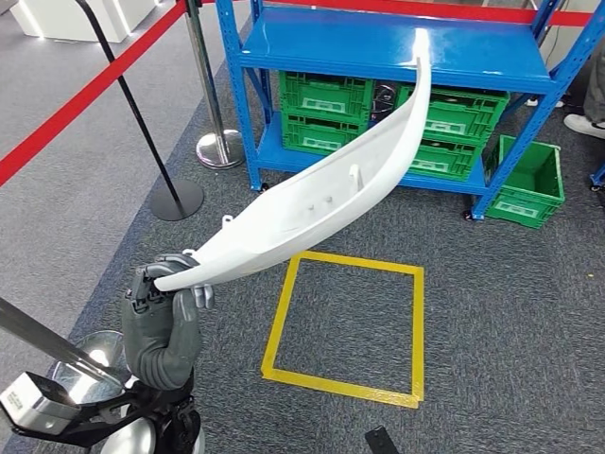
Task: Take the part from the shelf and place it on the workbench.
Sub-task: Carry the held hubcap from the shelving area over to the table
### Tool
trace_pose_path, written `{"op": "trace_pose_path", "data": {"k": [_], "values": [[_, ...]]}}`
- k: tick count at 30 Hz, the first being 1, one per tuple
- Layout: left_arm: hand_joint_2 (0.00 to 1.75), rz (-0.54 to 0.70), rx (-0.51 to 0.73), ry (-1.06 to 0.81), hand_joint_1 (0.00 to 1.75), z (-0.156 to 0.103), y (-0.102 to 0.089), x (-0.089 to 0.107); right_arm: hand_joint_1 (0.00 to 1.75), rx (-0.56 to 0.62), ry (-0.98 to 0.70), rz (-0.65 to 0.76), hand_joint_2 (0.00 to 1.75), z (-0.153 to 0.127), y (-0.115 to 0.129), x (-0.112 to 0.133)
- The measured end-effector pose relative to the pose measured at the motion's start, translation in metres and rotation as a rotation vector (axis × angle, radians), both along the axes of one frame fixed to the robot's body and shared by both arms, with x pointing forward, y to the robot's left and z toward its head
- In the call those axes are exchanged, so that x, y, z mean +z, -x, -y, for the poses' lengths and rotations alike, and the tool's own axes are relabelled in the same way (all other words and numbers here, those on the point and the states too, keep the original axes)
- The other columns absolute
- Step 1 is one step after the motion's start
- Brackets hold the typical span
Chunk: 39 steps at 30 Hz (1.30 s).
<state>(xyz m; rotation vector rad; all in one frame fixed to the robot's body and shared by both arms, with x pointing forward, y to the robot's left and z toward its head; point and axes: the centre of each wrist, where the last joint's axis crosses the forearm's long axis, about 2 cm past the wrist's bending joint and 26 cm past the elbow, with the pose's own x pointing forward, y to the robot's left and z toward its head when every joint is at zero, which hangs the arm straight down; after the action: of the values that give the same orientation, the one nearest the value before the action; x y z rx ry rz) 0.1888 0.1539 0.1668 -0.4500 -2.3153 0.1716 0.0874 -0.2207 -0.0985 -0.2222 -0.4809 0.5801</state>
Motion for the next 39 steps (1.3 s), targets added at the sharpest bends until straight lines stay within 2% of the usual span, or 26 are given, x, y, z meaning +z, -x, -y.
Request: {"op": "trace_pose_path", "data": {"k": [11,39], "values": [[1.75,0.013,-0.014,0.002,1.75,0.000,0.001,0.002,0.00,-0.041,0.112,-0.076,0.00,0.001,0.003,0.000],[1.75,0.003,-0.033,0.029,1.75,0.002,0.003,0.003,0.00,-0.063,0.131,-0.113,0.00,0.000,0.011,-0.001]]}}
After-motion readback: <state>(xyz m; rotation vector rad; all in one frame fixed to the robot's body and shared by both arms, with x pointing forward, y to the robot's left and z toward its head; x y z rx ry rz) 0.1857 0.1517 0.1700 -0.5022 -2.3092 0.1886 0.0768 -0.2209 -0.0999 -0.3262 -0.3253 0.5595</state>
